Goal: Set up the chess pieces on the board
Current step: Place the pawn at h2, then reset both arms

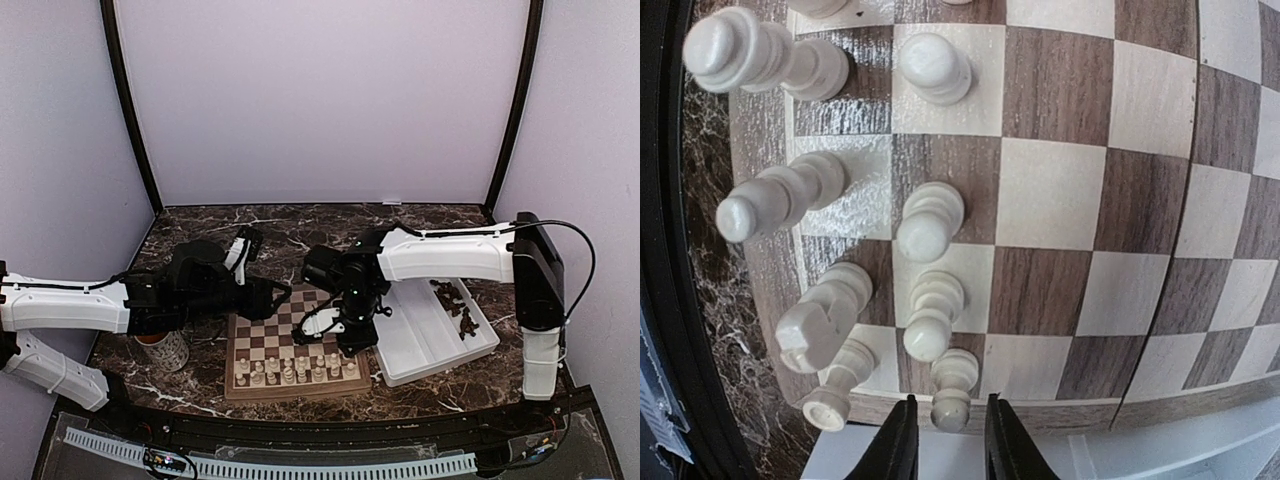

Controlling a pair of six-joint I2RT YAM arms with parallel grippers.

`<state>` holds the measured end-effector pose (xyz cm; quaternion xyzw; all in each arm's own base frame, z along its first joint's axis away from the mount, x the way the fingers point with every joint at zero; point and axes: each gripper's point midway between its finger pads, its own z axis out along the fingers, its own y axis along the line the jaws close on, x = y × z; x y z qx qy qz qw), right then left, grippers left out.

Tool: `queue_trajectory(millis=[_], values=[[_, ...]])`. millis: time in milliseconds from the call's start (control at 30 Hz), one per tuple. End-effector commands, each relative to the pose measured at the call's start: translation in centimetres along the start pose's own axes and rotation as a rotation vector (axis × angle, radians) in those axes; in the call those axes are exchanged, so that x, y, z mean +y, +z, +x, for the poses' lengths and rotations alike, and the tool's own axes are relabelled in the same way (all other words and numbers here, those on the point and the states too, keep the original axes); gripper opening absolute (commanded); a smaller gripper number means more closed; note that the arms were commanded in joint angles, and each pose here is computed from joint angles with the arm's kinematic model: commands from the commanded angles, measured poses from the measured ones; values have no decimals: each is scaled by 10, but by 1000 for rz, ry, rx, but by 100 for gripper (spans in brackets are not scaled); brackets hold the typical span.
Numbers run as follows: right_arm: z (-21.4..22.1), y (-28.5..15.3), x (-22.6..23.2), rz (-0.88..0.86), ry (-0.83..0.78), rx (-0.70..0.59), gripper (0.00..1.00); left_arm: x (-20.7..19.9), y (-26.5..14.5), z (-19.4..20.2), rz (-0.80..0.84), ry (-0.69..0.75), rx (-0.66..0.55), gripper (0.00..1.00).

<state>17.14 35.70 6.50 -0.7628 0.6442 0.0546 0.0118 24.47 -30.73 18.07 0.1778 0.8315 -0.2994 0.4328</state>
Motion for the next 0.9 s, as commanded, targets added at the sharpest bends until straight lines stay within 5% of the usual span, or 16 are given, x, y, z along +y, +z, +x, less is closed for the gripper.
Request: queue_trajectory(millis=[0,167,200,233,400,533,633,867], values=[[-1,-54,-4,76,-27,-70,29,4,-8,-13,-29,33,-22,58],[13,-103,-26,177,20,-160,42,17,-20,-36,-98,61,-49,64],[17,-114,-34,213,39,-178,86,28,-23,-37,-142,76,-41,66],[22,-127,-43,264,72,-204,97,29,-27,-46,-158,83,-56,69],[77,-228,-115,675,417,-448,99,66,-54,-75,-366,153,-78,83],[216,-288,-182,1157,908,-424,98,87,-76,-100,-491,165,-117,98],[270,-266,-179,1214,1018,-319,98,105,-84,-109,-556,142,-125,99],[262,-264,-142,1116,1036,-580,99,106,-84,-124,-563,143,-137,99]])
